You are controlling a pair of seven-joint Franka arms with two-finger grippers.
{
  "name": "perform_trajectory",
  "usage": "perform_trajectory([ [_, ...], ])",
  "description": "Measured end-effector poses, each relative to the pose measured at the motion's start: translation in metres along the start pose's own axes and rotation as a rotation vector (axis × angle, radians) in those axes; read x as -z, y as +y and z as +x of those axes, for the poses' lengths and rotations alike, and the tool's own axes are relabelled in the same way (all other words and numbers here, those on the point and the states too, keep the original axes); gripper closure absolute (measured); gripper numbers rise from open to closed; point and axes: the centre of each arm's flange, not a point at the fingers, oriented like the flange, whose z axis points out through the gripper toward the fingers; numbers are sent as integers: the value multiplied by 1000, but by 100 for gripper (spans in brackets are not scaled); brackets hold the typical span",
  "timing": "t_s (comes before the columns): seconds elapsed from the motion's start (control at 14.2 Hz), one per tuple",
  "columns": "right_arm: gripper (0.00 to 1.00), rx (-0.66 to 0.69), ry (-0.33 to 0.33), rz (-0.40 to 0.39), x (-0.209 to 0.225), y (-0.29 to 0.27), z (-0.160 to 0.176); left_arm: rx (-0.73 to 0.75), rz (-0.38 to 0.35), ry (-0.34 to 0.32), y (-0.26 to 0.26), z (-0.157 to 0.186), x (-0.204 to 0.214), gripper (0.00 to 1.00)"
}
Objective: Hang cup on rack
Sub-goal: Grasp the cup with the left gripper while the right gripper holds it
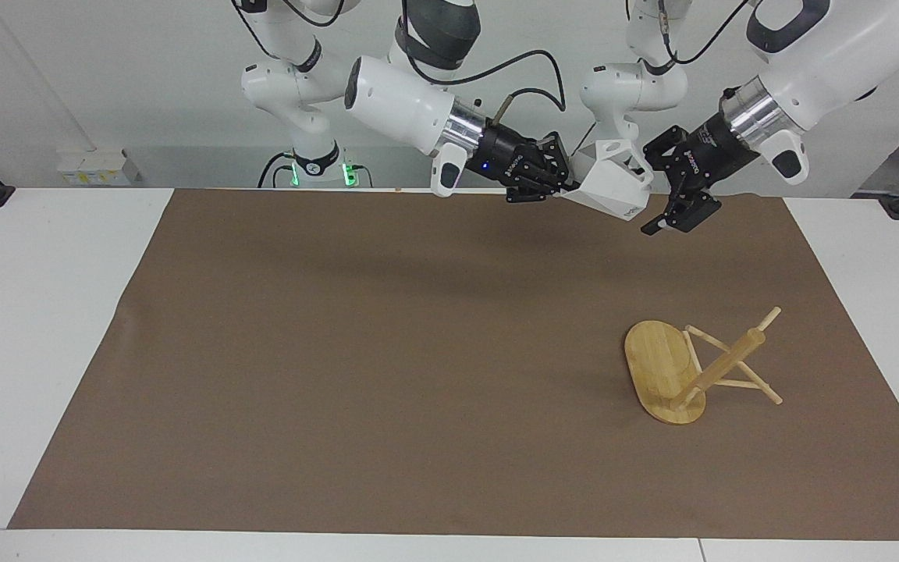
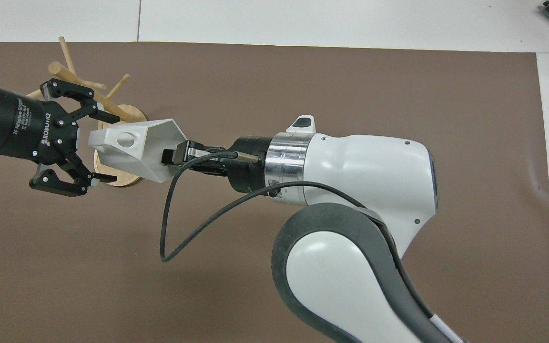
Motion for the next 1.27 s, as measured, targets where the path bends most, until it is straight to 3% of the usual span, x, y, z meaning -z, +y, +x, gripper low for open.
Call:
perform_trajectory([
  [1.13, 96, -3, 0, 0, 0, 0, 0, 10, 11, -10, -8, -14, -2, 0],
  [1.2, 96, -4, 0, 0, 0, 0, 0, 10, 10, -12, -8, -14, -2, 1],
  [1.27, 96, -4, -4, -1, -1, 0, -1, 12, 0, -13, -7, -14, -1, 10],
])
